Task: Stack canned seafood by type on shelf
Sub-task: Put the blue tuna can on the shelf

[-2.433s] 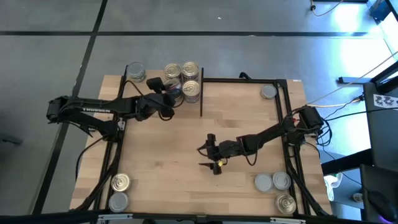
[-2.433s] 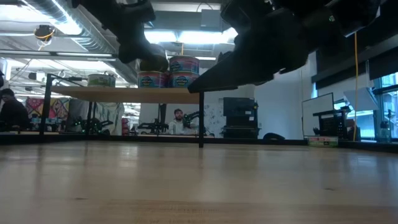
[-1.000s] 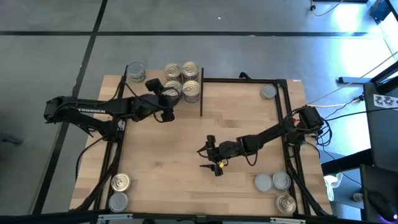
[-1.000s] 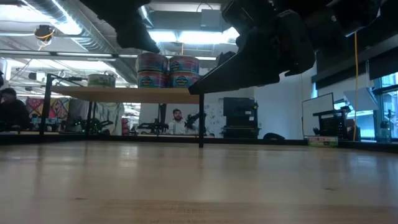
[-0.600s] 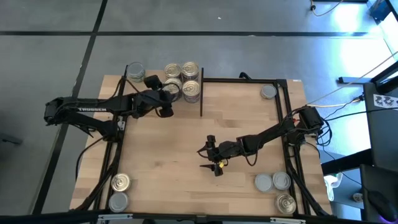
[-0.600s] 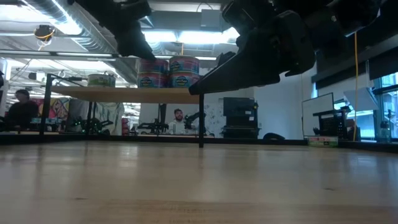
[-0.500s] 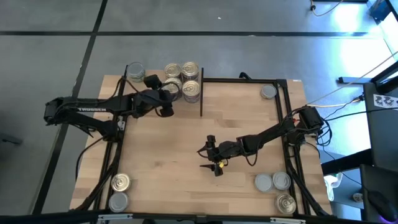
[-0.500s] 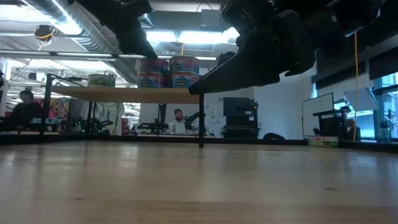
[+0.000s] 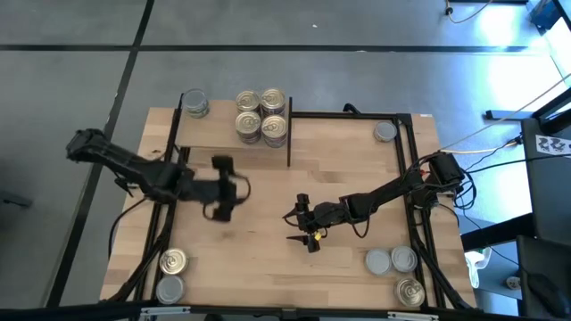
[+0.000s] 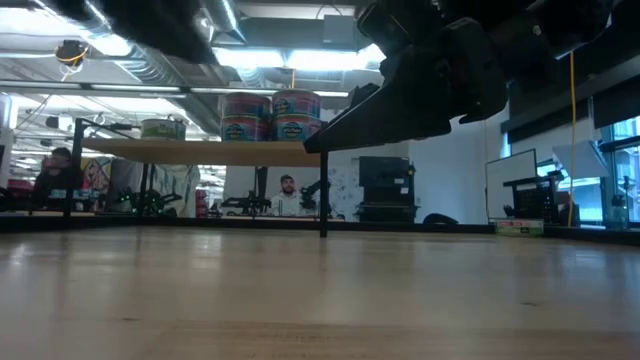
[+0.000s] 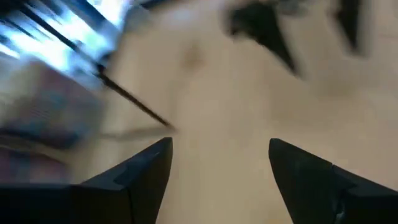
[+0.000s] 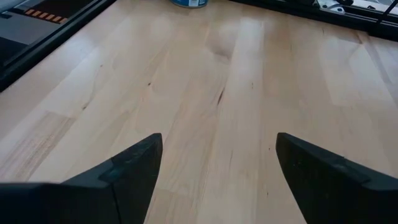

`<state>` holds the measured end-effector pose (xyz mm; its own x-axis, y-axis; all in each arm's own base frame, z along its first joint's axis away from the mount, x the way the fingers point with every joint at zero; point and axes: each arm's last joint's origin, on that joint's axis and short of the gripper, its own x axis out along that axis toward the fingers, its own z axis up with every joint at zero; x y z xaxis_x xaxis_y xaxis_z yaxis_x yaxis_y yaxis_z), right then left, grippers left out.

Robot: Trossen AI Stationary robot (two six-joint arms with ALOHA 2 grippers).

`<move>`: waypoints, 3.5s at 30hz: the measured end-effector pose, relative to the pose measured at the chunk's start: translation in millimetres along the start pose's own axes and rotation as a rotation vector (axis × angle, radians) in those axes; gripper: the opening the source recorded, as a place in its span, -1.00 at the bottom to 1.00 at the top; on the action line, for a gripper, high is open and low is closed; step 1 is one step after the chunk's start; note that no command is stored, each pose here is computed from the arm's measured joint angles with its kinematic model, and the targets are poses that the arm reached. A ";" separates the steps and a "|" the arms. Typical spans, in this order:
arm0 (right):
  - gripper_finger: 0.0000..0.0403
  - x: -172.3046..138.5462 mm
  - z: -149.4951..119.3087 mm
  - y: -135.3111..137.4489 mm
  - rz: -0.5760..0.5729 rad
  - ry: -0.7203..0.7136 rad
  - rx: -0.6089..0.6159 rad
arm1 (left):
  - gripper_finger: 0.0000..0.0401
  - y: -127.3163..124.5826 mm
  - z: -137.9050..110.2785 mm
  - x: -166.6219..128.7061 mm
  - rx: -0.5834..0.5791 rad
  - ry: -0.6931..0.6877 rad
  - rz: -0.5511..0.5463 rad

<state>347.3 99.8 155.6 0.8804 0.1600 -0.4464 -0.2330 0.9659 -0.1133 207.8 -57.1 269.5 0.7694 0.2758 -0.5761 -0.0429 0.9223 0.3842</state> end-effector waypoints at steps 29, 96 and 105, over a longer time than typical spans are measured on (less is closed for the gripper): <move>0.55 0.0 0.2 0.0 0.000 -0.001 -0.004 | 0.32 -124.2 -77.3 -70.4 -0.811 1.230 -0.293; 0.55 0.0 3.2 0.0 0.008 -0.032 0.003 | 0.31 -79.5 3.3 79.1 -0.287 0.054 -0.252; 0.55 -0.9 12.7 2.0 0.087 -0.129 0.112 | -0.05 -123.4 -26.2 53.6 -0.319 0.071 -0.353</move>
<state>351.3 104.2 167.1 0.9065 0.2617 -0.3314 -0.2694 0.9628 0.0233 237.6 -149.1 172.3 0.7271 -0.0614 -0.6838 0.0111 0.9969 -0.0777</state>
